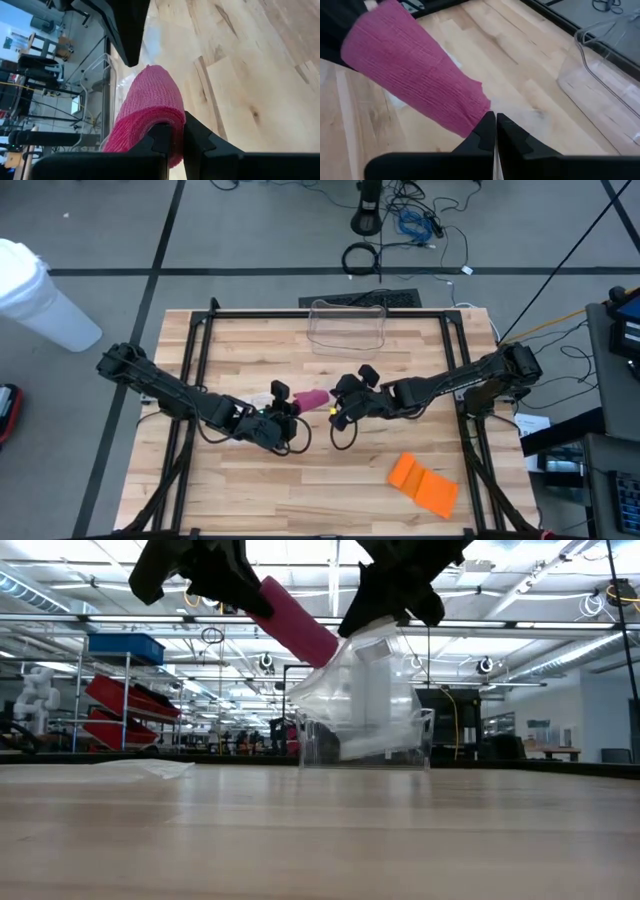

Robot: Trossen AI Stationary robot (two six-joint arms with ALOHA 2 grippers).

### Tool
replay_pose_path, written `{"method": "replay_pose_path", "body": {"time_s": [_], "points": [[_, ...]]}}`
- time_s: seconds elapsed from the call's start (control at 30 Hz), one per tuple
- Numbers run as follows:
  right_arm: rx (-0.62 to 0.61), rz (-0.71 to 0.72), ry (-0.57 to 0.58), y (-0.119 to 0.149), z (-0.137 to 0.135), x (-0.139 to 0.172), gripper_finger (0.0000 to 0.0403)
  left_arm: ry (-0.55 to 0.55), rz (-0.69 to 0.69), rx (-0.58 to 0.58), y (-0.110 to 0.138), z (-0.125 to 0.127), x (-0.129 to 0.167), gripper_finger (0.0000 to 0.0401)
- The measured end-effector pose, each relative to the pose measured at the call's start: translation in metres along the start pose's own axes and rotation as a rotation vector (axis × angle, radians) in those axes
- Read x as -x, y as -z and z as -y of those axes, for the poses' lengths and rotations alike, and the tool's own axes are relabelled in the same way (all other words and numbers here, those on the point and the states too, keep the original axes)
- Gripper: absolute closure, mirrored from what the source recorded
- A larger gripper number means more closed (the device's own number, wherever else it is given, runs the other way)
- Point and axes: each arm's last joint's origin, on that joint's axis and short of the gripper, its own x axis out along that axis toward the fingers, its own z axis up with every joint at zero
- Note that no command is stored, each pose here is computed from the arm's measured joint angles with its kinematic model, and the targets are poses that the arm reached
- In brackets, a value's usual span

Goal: Roll bandage
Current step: Put the pink bandage into the zip bag

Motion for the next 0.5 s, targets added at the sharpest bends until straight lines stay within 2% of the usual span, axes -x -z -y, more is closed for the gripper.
{"method": "replay_pose_path", "body": {"time_s": [0.13, 0.23, 0.37, 0.5], "points": [[-0.024, 0.032, -0.046, -0.0044, -0.0035, 0.0001, 0.0403, -0.002, 0.002, 0.002, -0.0002, -0.0001, 0.0, 0.0375], [-0.03, 0.032, -0.109, -0.0067, -0.0065, 0.0005, 0.0403, -0.047, -0.016, 0.003, 0.0002, -0.0015, 0.0, 0.0375], [-0.027, 0.027, -0.113, -0.0064, -0.0066, 0.0005, 0.0403, -0.135, -0.052, 0.006, 0.0013, -0.004, 0.0003, 0.0375], [-0.025, 0.016, -0.112, -0.0053, -0.0062, 0.0005, 0.0403, -0.147, -0.052, 0.004, 0.0007, -0.0032, 0.0015, 0.0375]]}}
